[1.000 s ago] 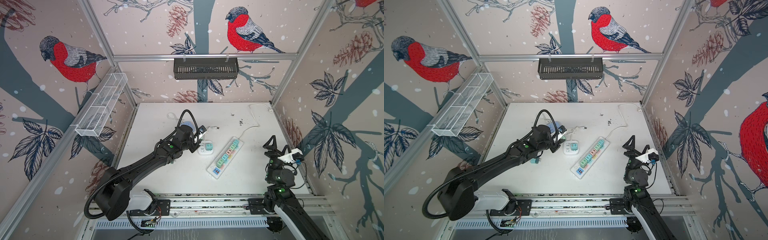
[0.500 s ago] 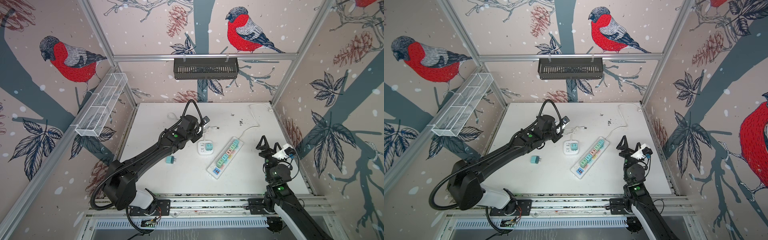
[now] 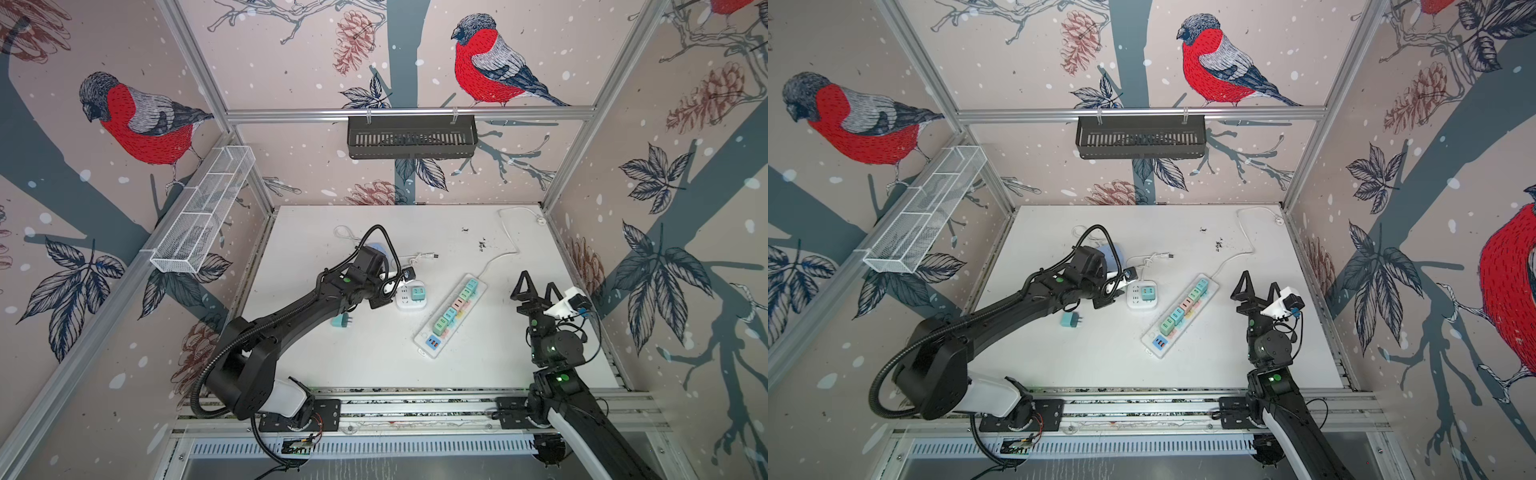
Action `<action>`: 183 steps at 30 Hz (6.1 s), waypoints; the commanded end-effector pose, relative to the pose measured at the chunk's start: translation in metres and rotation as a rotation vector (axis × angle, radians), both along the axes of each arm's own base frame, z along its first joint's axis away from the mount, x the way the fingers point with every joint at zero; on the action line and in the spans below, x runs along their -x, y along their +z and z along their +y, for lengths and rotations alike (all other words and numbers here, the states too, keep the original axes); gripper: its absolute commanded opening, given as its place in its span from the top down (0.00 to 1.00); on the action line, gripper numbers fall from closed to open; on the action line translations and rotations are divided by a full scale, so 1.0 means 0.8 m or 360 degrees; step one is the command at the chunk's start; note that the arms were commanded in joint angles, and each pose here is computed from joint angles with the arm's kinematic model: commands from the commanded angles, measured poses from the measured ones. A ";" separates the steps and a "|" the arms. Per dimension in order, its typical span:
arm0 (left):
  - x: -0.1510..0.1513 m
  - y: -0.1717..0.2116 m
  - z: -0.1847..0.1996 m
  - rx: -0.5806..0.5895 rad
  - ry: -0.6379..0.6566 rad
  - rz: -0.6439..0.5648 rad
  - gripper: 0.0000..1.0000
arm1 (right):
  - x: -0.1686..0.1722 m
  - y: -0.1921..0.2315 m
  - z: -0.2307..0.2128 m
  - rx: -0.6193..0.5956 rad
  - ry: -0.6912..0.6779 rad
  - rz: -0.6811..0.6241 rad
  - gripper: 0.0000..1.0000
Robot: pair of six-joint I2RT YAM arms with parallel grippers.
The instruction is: Insert the plug
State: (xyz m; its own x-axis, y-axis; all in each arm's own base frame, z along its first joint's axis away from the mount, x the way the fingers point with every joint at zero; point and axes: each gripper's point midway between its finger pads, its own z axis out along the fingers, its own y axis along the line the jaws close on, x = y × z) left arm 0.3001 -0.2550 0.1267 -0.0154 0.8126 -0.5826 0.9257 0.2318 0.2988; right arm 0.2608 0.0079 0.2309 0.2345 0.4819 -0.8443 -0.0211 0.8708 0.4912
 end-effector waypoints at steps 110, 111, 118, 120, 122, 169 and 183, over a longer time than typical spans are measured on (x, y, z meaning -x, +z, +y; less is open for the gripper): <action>-0.078 0.162 -0.073 0.0806 0.0391 -0.0001 0.01 | 0.000 -0.077 0.017 0.0118 0.0102 0.0176 0.00; -0.081 0.174 -0.063 0.0873 0.0427 -0.0041 0.01 | 0.000 -0.077 0.016 0.0113 0.0097 0.0176 0.00; -0.146 0.167 0.035 0.1027 0.1039 -0.0142 0.01 | 0.000 -0.078 0.015 0.0111 0.0092 0.0177 0.00; -0.162 0.153 0.060 0.0964 0.1191 -0.0269 0.01 | 0.000 -0.077 0.016 0.0111 0.0093 0.0178 0.00; -0.178 0.137 0.076 0.0904 0.1290 -0.0315 0.05 | 0.000 -0.078 0.016 0.0110 0.0094 0.0180 0.00; -0.251 -0.120 0.107 0.0304 0.2627 0.0510 0.37 | 0.000 -0.077 0.017 0.0116 0.0101 0.0177 0.00; -0.152 -0.094 0.083 0.0229 0.2375 0.0509 0.39 | 0.000 -0.077 0.018 0.0117 0.0101 0.0179 0.00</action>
